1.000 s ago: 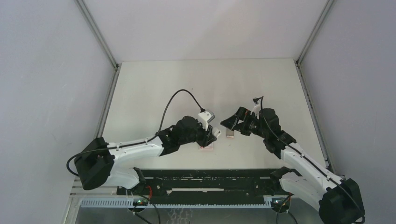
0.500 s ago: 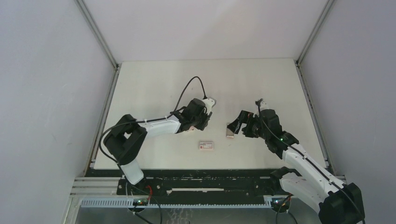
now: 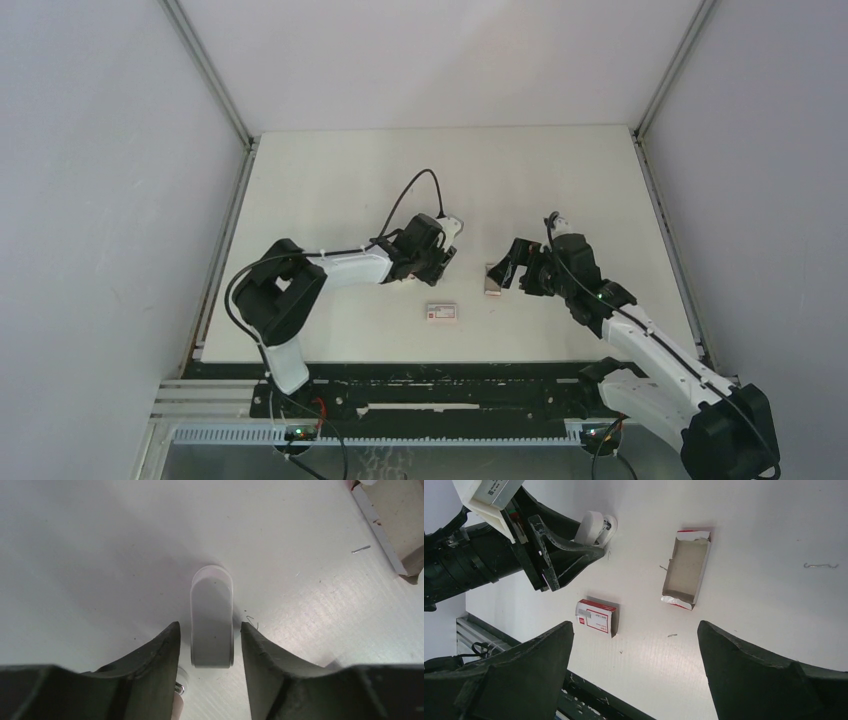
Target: Load the staples into the stapler
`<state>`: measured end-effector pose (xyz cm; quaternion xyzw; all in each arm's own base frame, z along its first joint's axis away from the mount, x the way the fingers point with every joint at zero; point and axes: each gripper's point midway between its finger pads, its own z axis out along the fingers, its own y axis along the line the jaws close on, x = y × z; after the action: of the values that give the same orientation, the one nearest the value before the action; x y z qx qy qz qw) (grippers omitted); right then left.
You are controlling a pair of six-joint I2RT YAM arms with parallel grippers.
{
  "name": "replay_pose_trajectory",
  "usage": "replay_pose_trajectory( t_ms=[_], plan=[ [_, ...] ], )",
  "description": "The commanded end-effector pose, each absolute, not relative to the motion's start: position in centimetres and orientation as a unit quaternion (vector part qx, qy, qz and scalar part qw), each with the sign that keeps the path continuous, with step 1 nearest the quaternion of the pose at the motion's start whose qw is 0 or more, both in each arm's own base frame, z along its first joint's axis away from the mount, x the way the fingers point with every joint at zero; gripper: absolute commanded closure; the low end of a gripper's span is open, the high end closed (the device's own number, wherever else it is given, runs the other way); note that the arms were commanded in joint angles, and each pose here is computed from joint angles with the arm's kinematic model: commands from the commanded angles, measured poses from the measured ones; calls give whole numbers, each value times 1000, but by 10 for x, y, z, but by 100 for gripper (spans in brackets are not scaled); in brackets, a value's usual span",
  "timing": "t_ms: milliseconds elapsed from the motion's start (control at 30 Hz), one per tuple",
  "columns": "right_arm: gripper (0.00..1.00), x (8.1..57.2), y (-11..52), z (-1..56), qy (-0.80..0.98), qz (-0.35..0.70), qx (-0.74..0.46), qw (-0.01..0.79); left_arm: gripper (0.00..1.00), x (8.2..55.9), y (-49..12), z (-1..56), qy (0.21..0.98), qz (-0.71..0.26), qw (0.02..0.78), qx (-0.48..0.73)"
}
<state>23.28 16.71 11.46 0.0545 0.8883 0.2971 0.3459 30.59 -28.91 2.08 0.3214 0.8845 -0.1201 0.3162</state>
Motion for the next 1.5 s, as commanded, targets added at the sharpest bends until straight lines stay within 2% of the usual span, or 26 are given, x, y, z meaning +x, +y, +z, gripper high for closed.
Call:
replay_pose_trajectory(
  t_ms=[0, 100, 300, 500, 633, 767, 900, 1033, 1200, 1367, 1467],
  plan=[
    [7, 246, 169, 136, 875, 301, 45, 377, 42, 325, -302, 47, 868, -129, 354, 323],
    [7, 246, 171, 136, 874, 304, 40, 377, 37, 326, -303, 56, 862, -135, 365, 325],
    [6, 258, 180, 145, 859, 314, 13, 404, 35, 327, -318, 100, 837, -184, 404, 320],
    [5, 293, 195, 163, 857, 299, -17, 419, 33, 361, -294, 158, 820, -204, 476, 243],
    [5, 331, 182, 173, 858, 235, -26, 455, 33, 392, -234, 174, 831, -198, 500, 140],
    [5, 366, 128, 176, 858, 158, 2, 489, 33, 410, -129, 193, 811, -186, 554, -7],
    [5, 372, 53, 170, 849, 94, 72, 515, 33, 392, -11, 194, 774, -131, 598, -161],
    [5, 355, -7, 164, 817, 43, 135, 558, 21, 345, 77, 179, 715, -14, 644, -272],
    [5, 339, -34, 150, 785, -17, 156, 600, 16, 306, 111, 142, 696, 98, 646, -296],
    [4, 325, -42, 121, 755, -36, 163, 634, 14, 310, 119, 140, 697, 129, 649, -276],
    [5, 321, -43, 115, 745, -43, 158, 647, 14, 320, 112, 138, 707, 114, 650, -254]
  ],
)
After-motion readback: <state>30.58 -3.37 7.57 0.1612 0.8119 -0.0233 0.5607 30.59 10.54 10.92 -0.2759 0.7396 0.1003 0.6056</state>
